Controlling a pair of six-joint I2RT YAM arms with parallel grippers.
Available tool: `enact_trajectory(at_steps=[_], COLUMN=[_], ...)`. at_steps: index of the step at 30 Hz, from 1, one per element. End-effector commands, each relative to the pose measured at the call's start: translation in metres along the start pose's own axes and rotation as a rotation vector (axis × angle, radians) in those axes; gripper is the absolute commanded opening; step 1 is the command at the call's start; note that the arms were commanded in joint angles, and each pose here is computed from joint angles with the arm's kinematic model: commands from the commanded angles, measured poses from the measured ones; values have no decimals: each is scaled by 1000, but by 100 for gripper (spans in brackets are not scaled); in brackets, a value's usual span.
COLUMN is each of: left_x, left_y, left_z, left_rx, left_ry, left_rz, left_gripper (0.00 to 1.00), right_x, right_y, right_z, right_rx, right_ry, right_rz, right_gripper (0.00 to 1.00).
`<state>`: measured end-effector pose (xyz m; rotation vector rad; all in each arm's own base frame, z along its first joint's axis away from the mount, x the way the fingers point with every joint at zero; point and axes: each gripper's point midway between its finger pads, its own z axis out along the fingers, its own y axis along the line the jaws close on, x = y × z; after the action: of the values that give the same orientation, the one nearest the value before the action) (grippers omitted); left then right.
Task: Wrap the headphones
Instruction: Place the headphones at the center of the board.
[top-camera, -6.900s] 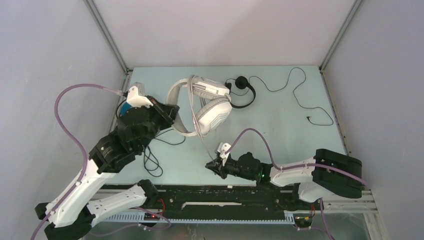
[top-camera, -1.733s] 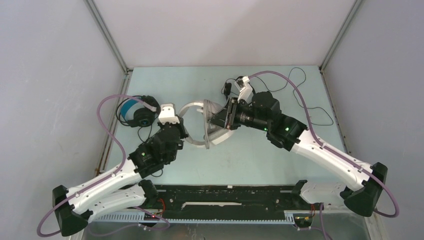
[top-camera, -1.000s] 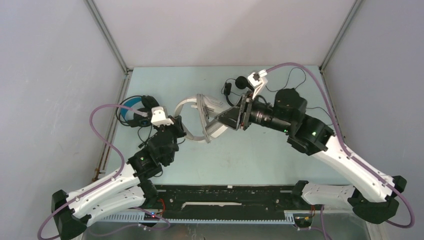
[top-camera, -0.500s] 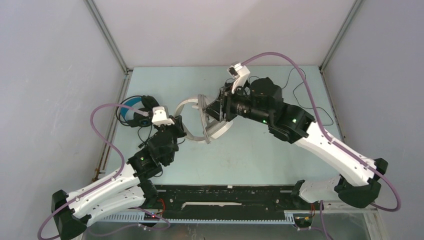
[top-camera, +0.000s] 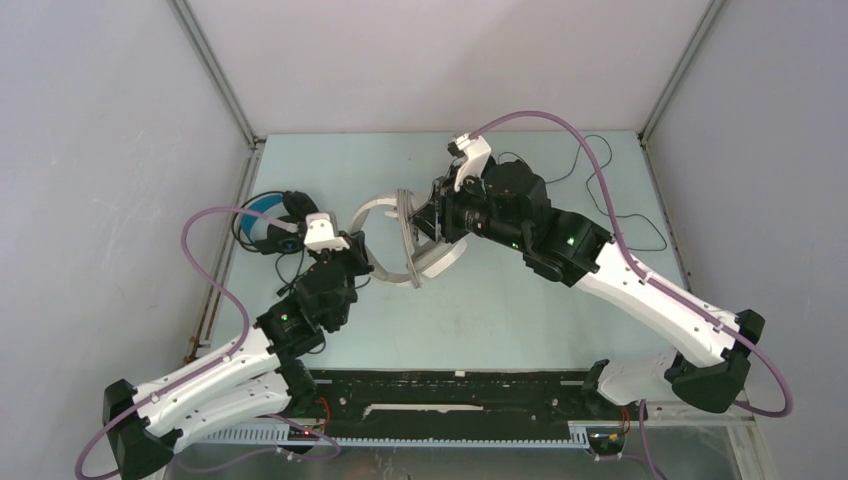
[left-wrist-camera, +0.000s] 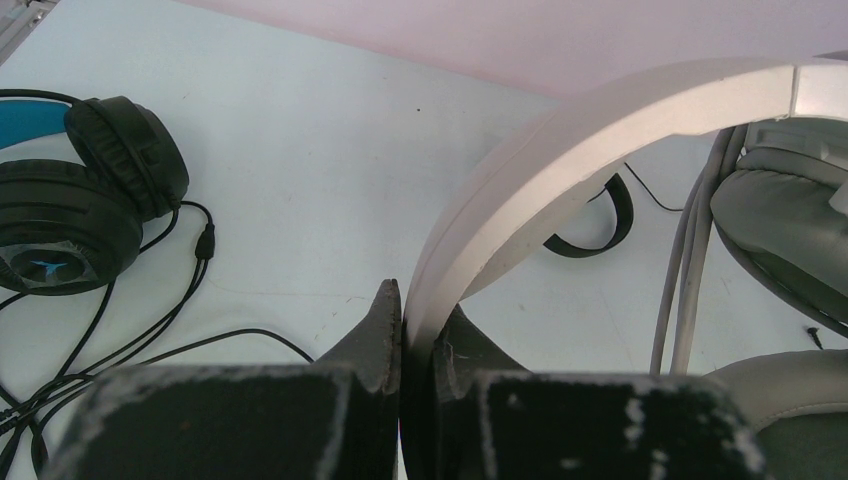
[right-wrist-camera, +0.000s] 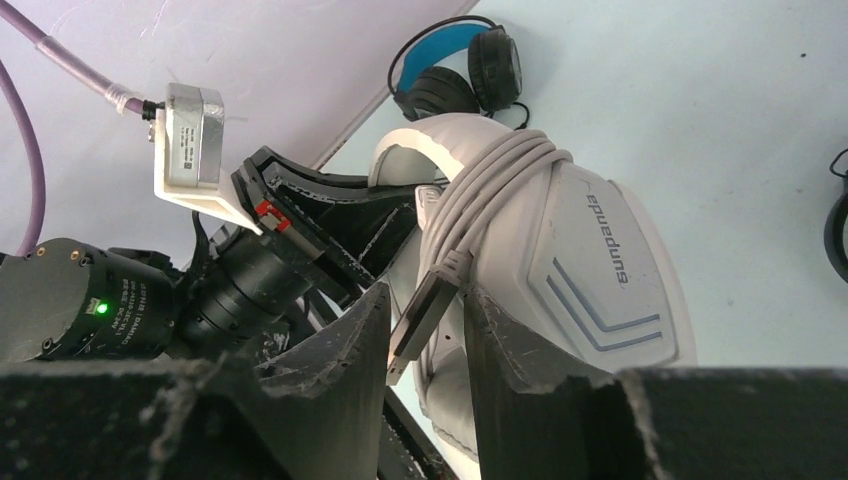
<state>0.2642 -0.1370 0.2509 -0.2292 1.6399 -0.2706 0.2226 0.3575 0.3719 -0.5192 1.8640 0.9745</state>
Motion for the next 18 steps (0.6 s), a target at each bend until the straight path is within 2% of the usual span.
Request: enact_trajectory(at_steps=[1, 7, 11, 18], left_x=[-30, -31, -32, -39], left_y=[-14, -18, -16, -20], left_z=[1, 1, 1, -1], left_rx=[32, 39, 29, 37], left_ry=[-81, -74, -76, -67], left_rz=[-147, -156, -171, -201], left_gripper=[0, 0, 0, 0], right_x=[-20, 2, 14, 37], right_y=[2, -6, -9, -12], right_z=[2, 14, 15, 16], right_rx=[-9, 15, 24, 38], right_ry=[-78, -12, 16, 77], right_rz=[-26, -8, 3, 15], right_gripper=[36, 26, 13, 10])
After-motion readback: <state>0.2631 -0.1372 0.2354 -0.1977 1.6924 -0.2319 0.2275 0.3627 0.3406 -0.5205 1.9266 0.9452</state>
